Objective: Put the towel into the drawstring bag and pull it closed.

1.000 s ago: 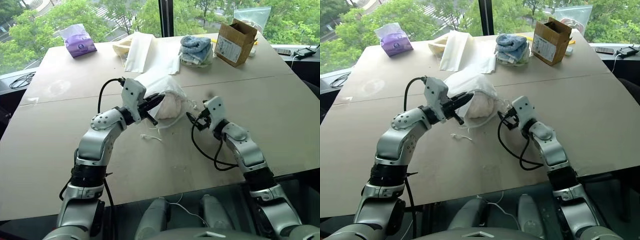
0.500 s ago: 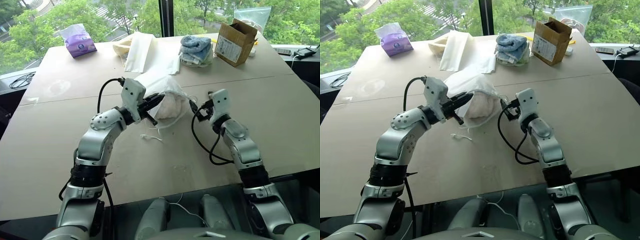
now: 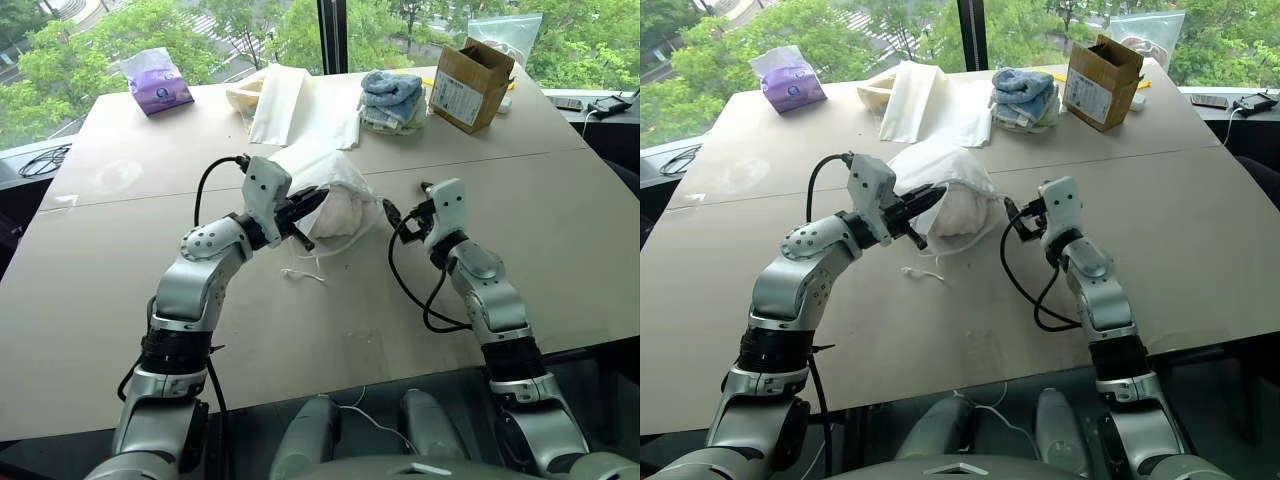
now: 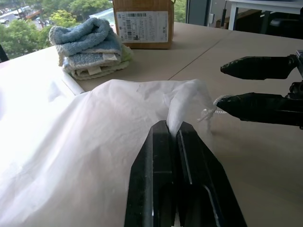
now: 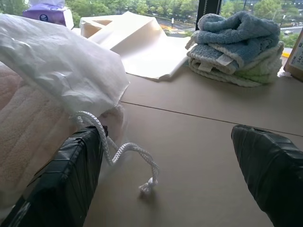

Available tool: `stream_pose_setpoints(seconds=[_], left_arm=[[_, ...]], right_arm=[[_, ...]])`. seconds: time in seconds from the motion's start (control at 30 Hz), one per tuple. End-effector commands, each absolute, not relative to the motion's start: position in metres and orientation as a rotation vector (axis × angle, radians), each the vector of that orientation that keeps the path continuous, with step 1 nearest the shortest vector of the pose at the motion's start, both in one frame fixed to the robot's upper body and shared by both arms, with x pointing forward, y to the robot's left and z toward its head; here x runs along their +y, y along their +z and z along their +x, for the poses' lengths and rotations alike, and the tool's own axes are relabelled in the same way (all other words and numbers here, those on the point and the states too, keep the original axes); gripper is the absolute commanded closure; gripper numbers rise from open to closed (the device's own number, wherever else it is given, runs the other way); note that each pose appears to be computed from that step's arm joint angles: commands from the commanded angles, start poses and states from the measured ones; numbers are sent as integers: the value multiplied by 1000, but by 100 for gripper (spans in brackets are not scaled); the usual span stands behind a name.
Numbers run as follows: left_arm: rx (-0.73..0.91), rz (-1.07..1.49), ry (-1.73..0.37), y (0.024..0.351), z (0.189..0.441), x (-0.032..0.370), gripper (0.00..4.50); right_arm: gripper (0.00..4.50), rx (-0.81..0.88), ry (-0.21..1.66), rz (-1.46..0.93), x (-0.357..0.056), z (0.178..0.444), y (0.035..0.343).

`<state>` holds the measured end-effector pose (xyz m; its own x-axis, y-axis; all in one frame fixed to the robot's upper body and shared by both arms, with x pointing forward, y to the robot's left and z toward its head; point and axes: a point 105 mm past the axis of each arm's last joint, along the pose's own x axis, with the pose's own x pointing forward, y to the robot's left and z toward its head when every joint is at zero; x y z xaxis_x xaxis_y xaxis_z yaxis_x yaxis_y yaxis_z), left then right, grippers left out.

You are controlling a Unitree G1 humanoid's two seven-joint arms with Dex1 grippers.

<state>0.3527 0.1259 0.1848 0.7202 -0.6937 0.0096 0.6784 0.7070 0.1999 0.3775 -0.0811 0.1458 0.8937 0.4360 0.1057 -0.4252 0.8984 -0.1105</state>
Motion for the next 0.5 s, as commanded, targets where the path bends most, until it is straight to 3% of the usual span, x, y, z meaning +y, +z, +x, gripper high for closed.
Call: stream_pose_setpoints(seconds=[0.03, 0.37, 0.5], left_arm=[[-145, 206, -758, 199, 351, 128, 450], [-144, 206, -754, 198, 350, 128, 450], [-146, 207, -751, 198, 350, 129, 450]], right_arm=[[3, -169, 432, -132, -75, 384, 156], [3, -211, 306, -113, -65, 410, 166], [3, -220, 146, -107, -84, 420, 164]])
